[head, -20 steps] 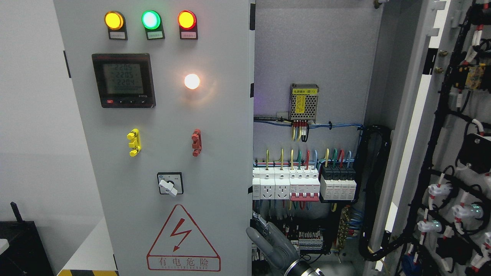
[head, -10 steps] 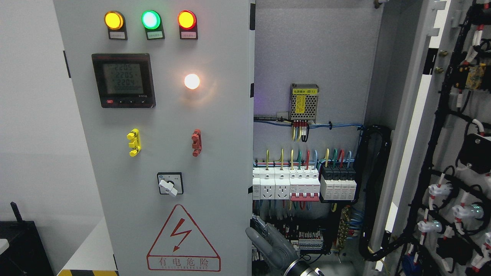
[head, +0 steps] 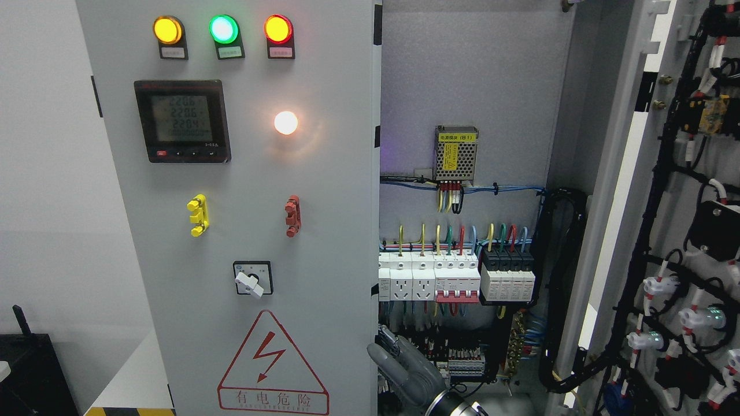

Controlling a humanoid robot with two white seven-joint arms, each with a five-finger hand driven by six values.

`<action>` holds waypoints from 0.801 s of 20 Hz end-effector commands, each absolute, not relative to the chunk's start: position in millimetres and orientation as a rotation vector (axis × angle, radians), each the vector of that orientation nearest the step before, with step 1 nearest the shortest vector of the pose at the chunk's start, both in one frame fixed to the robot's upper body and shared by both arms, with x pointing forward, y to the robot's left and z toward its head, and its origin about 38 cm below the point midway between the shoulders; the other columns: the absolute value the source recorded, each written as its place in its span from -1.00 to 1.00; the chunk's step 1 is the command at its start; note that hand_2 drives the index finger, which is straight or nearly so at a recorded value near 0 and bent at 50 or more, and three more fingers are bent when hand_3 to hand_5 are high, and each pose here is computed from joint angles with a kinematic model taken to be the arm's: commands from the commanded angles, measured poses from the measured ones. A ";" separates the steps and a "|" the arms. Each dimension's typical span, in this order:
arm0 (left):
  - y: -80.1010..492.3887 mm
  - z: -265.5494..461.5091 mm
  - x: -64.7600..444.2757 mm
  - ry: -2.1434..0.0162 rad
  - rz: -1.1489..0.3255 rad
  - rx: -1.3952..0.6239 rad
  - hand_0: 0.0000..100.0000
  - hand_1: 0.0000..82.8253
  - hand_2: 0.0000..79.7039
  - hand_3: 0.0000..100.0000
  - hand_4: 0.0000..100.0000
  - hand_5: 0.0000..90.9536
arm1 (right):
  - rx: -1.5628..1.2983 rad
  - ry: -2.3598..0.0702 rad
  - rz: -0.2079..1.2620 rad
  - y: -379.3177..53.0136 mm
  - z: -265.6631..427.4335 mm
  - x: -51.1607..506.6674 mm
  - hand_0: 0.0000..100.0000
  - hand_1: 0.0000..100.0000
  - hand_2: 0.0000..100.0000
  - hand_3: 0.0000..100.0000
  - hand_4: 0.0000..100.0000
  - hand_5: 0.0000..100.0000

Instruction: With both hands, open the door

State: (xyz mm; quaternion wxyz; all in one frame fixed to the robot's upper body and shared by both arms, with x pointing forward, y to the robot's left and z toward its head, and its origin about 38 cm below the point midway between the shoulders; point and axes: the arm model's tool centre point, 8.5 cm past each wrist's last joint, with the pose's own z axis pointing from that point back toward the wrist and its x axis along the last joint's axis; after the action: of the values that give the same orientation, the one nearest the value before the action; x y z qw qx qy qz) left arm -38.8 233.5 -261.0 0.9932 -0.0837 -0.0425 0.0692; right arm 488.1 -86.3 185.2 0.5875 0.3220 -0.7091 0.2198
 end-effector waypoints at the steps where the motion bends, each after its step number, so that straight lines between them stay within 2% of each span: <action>1: 233.4 -261.0 -38.7 -0.085 0.139 -0.168 -0.76 -0.06 -1.00 -1.00 -1.00 -1.00 | 0.754 -1.658 0.515 -85.9 187.6 488.3 -0.76 -0.22 -1.00 -1.00 -1.00 -1.00; 16: 233.4 -261.0 -38.7 -0.085 0.139 -0.168 -0.76 -0.06 -1.00 -1.00 -1.00 -1.00 | 0.870 -1.678 0.580 -75.7 197.9 473.3 -0.76 -0.22 -1.00 -1.00 -1.00 -1.00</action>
State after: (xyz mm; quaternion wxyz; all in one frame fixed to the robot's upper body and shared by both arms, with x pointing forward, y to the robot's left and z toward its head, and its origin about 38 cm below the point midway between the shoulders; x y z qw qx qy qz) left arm -38.7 233.5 -261.0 0.9932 -0.0836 -0.0425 0.0692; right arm 478.9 -80.8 191.1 0.5626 0.3550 -0.7069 0.2403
